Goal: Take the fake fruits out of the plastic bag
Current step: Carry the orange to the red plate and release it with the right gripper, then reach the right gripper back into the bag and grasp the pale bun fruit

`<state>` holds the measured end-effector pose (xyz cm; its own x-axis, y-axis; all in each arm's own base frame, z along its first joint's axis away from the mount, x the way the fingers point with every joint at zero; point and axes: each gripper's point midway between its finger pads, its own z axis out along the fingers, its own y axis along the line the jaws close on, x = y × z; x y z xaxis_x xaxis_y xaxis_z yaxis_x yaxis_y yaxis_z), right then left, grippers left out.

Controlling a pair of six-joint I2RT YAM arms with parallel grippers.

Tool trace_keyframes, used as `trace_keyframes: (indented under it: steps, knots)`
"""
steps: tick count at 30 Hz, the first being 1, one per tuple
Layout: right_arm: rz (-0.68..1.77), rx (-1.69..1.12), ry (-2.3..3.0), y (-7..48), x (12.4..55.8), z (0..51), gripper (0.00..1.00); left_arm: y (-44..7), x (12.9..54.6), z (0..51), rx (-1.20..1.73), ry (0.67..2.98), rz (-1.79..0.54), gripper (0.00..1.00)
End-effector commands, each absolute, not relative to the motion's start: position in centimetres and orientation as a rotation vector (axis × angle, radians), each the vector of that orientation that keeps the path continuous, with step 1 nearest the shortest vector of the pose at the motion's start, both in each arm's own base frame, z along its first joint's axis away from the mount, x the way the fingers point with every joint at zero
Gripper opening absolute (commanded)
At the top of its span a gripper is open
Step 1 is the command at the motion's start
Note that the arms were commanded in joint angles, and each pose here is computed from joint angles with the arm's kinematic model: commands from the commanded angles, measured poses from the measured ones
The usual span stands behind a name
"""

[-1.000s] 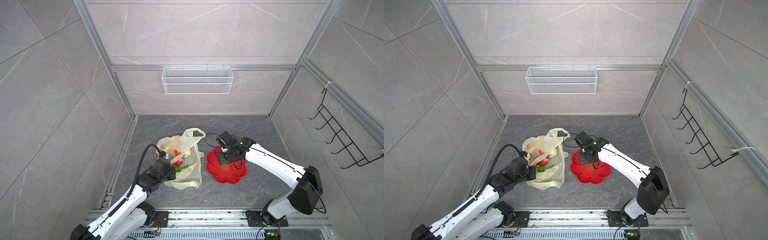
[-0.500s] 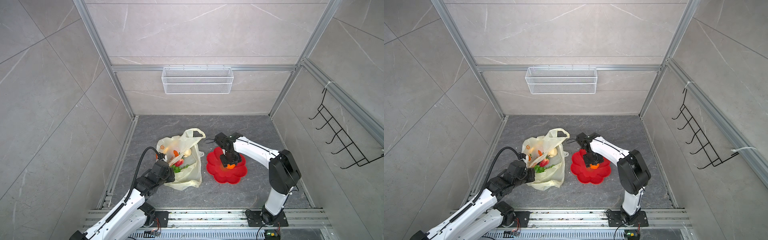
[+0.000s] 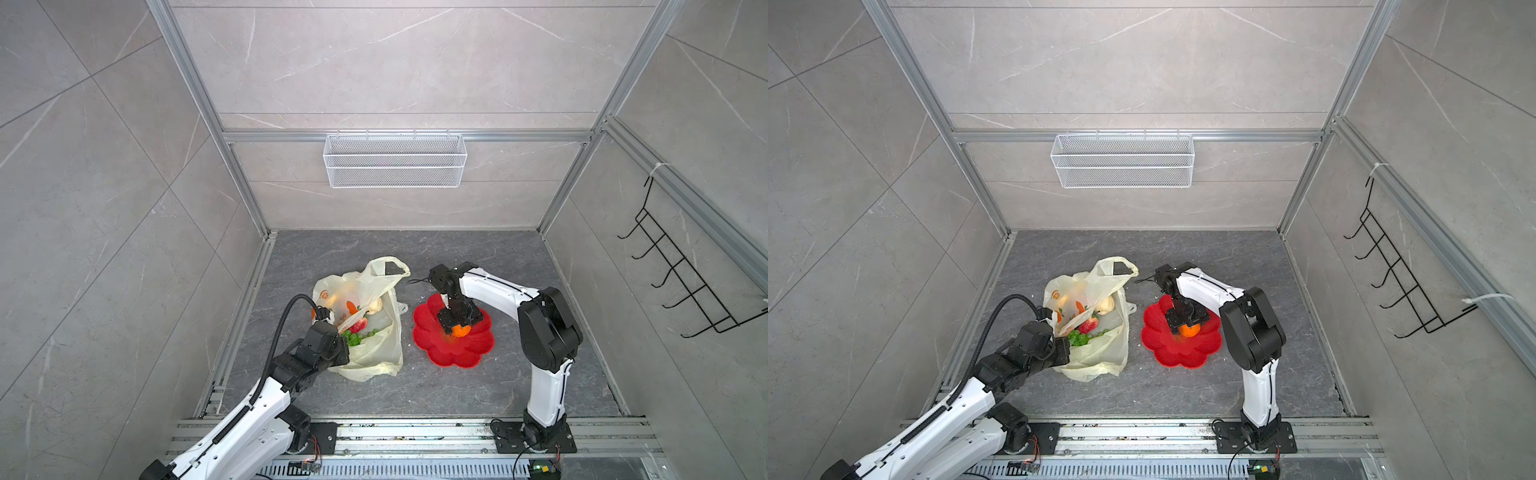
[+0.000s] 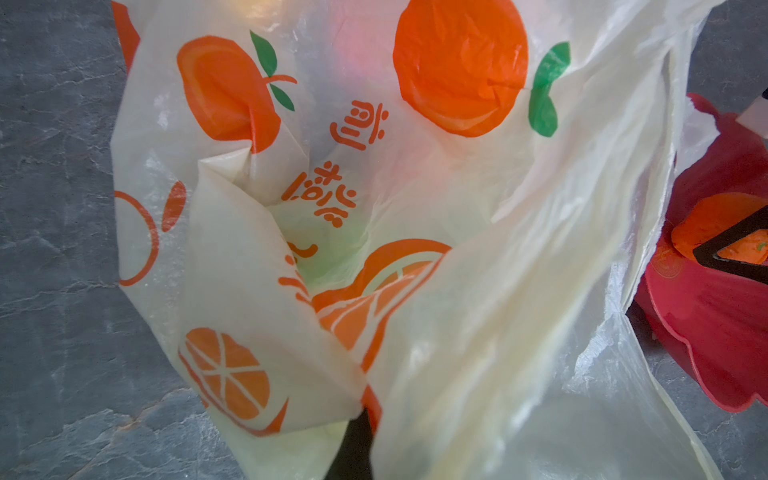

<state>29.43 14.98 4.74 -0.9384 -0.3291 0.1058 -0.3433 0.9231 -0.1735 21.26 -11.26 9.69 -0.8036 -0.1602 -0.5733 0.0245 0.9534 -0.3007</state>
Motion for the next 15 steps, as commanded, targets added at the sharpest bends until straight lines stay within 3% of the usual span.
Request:
trace_keyframes:
  steps: [1, 6, 9, 15]
  knots:
    - [0.298, 0.541, -3.037, 15.3, 30.5, 5.2, 0.82, -11.7, 21.7, 10.3, -0.071, 2.454, -0.401, 0.00]
    - [0.332, 0.530, -3.096, 14.8, 30.8, 7.1, 0.83, -11.8, 21.8, 10.6, -0.086, 2.441, -0.422, 0.00]
    - [0.423, 0.543, -3.213, 14.8, 30.8, 11.2, 0.83, -11.6, 21.8, 10.4, -0.102, 2.441, -0.414, 0.00]
    - [0.070, 0.774, -3.478, 23.0, 28.1, 18.2, 0.78, -11.0, 22.1, 10.3, -0.150, 2.425, -0.388, 0.00]
